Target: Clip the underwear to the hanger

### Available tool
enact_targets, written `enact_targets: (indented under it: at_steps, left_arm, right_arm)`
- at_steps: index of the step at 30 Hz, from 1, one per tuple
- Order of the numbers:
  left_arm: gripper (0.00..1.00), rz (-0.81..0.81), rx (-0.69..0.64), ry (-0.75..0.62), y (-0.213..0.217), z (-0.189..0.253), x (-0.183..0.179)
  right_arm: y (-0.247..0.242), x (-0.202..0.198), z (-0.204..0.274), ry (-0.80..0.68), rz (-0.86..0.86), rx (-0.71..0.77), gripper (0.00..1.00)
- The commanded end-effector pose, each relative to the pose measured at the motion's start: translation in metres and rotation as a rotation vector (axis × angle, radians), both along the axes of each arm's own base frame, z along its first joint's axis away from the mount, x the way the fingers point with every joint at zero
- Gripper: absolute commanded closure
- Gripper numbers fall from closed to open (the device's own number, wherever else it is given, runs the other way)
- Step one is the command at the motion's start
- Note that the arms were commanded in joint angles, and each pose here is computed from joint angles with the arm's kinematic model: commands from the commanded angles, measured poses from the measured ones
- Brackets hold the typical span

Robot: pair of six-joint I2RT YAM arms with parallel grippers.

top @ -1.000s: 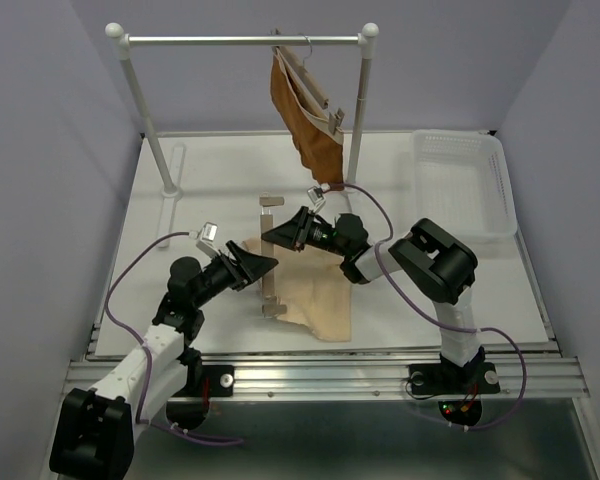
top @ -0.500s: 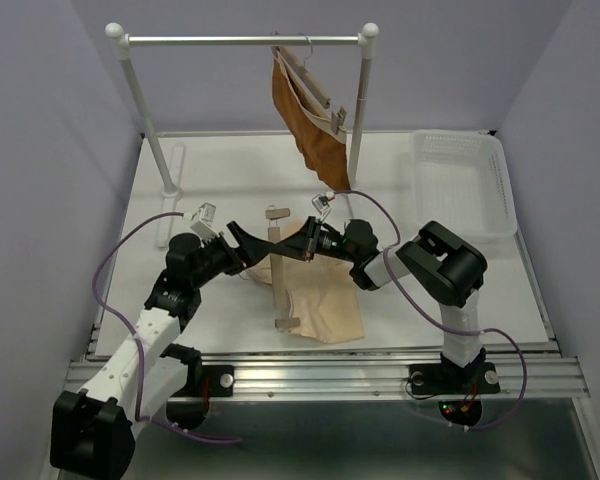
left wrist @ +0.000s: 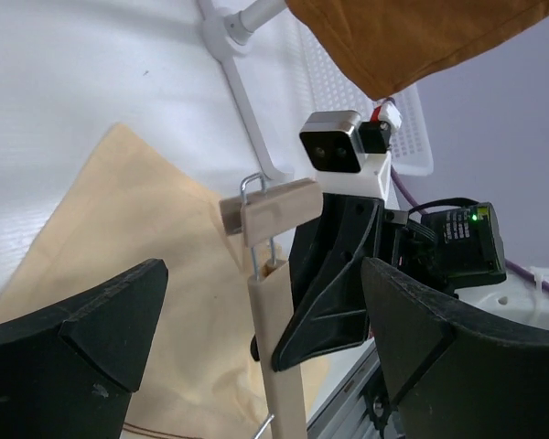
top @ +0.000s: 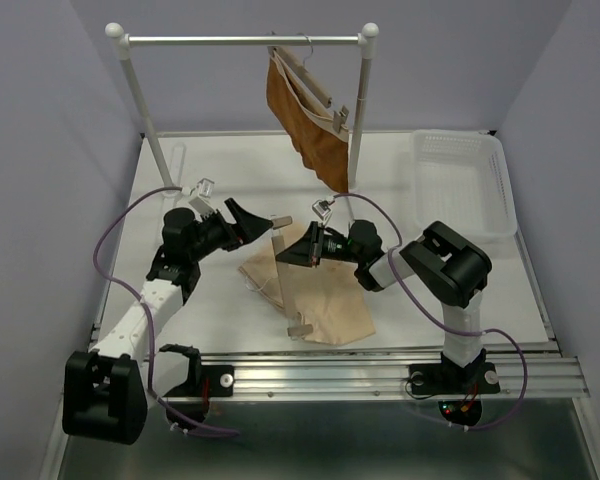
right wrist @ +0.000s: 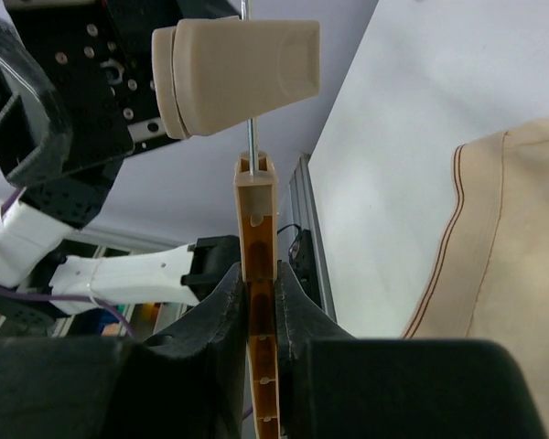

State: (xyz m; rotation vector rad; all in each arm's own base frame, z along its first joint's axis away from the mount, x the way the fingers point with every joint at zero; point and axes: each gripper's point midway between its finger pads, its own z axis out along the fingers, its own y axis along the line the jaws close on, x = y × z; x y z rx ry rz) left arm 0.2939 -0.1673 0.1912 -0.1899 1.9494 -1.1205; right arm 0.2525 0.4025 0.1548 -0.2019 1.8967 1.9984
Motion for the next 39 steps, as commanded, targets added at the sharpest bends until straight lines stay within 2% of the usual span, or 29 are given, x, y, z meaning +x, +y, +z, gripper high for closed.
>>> enact_targets:
  at_steps: [1, 10, 23, 39]
  left_arm:
    - [0.01, -0.132, 0.0, -0.204, -0.014, 0.049, 0.011]
    - [0.01, -0.262, 0.003, -0.269, -0.027, 0.054, 0.011]
    - [0.01, -0.36, -0.034, -0.244, -0.036, 0.042, 0.002]
    - [0.01, -0.418, -0.114, -0.267, -0.041, 0.058, -0.018]
  right_arm:
    - [-0.012, -0.025, 0.068, -0.277, 0.082, 0.234, 0.99]
    - [-0.021, -0.049, 0.078, -0.29, 0.185, 0.253, 0.99]
    - [-0.03, -0.069, 0.101, -0.375, 0.271, 0.305, 0.99]
    - [-0.027, -0.067, 0.122, -0.483, 0.276, 0.342, 0.99]
